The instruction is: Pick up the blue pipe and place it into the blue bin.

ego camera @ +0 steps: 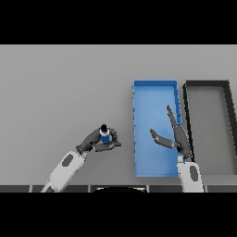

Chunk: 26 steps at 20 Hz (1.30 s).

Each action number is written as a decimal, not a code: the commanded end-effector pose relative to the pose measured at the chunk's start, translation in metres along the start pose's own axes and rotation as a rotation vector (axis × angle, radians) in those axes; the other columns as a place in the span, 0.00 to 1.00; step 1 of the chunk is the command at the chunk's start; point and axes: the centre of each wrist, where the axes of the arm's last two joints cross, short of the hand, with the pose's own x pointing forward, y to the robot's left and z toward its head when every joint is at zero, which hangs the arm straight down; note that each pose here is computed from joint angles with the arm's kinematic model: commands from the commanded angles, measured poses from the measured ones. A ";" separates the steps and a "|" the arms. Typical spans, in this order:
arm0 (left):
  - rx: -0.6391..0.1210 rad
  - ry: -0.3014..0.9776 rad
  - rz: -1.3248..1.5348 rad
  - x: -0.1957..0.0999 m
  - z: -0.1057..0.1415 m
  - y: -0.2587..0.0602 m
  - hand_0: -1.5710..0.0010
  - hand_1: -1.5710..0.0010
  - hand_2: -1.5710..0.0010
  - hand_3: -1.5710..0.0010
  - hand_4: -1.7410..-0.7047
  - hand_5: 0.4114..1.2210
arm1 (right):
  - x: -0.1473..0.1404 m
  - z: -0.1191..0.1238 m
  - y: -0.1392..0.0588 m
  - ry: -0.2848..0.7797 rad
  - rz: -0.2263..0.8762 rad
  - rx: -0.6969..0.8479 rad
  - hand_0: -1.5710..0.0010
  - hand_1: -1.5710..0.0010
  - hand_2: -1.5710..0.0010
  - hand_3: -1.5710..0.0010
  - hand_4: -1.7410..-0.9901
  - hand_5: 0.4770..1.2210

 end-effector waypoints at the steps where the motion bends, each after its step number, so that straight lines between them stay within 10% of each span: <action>1: -0.008 -0.003 0.006 0.001 0.001 -0.005 0.38 0.30 0.26 0.29 0.18 0.78 | -0.001 0.001 0.000 0.002 0.003 -0.004 1.00 1.00 1.00 1.00 0.74 0.11; 9: -0.007 -0.075 -0.042 0.005 0.001 -0.016 0.06 0.05 0.04 0.05 0.23 0.96 | 0.000 0.001 -0.003 0.010 0.015 -0.011 1.00 1.00 1.00 1.00 0.77 0.11; 26: -0.083 -0.243 -0.061 0.069 -0.021 -0.024 0.00 0.00 0.00 0.00 0.26 1.00 | -0.001 0.001 -0.004 -0.004 0.070 -0.002 1.00 1.00 1.00 1.00 0.82 0.14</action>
